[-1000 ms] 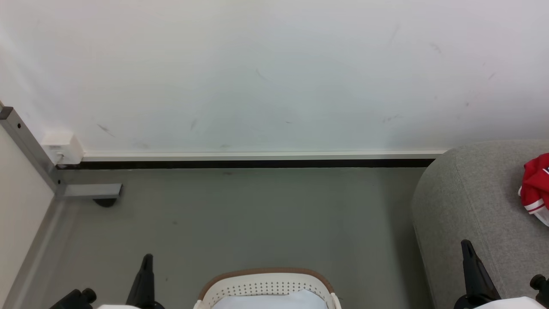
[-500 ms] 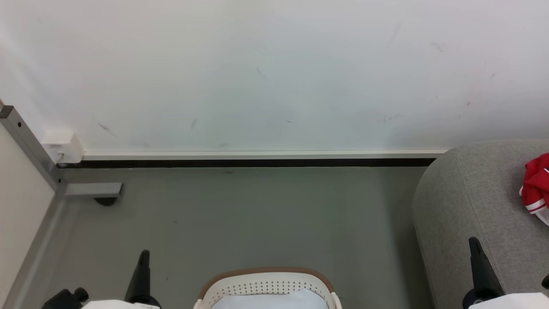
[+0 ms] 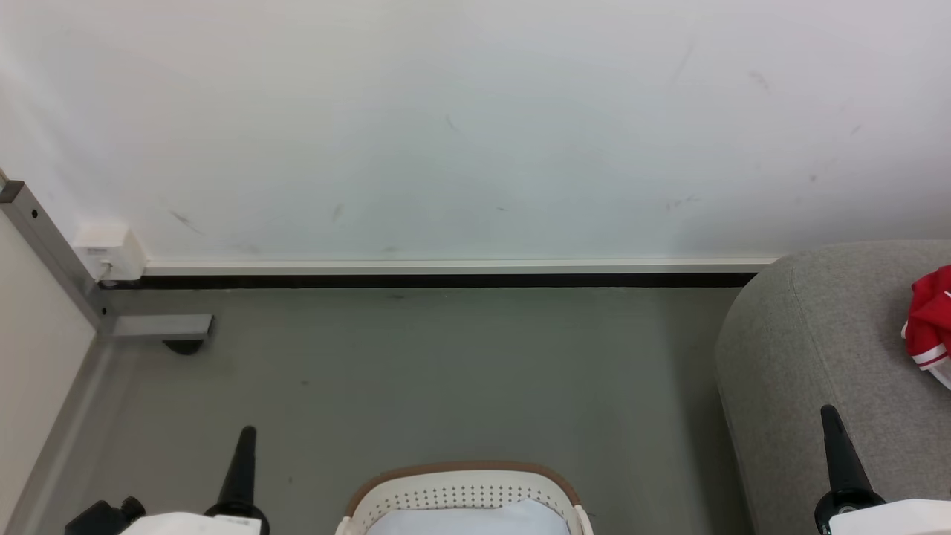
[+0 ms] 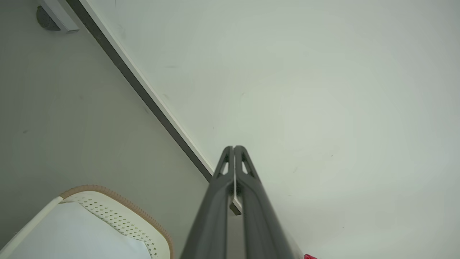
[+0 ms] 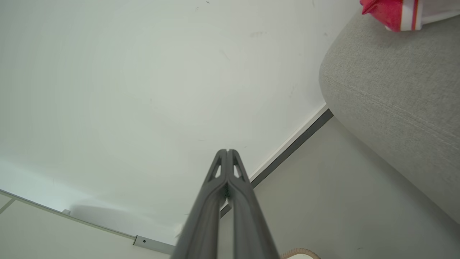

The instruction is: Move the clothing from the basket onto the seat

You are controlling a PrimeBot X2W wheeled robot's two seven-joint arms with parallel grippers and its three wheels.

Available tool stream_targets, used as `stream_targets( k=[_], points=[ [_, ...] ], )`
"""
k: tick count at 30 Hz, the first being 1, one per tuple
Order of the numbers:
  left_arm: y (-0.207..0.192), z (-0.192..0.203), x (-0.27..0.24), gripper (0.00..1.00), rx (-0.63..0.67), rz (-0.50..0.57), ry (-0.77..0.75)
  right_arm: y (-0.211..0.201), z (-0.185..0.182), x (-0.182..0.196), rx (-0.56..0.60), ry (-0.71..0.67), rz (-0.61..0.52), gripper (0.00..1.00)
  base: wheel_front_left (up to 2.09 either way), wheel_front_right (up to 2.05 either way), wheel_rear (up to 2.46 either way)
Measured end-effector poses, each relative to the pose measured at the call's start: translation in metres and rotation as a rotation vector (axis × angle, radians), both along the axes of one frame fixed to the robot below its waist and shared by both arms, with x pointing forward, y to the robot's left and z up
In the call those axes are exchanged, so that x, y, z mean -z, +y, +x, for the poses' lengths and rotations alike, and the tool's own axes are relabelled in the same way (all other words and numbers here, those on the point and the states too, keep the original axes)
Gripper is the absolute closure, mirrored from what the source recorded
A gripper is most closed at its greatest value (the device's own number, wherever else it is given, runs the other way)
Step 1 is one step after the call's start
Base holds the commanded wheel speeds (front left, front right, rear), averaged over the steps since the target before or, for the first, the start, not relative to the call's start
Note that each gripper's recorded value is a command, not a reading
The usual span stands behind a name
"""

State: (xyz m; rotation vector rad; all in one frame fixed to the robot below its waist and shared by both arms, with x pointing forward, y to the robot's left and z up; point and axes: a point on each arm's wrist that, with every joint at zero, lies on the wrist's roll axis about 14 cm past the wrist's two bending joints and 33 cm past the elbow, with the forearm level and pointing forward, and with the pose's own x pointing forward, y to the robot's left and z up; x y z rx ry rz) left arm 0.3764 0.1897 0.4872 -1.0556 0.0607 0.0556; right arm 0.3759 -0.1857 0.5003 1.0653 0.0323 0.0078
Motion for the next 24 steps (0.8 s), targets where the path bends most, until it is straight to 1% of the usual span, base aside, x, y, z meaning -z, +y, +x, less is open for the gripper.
stream_targets(
  k=[24],
  points=[
    [0.0038, 0.0048, -0.0051, 1.0, -0.006, -0.227, -0.016, -0.0058, 0.0049, -0.0008, 0.015, 0.007, 0.217, 1.0, 0.0, 0.0, 0.0]
  ],
)
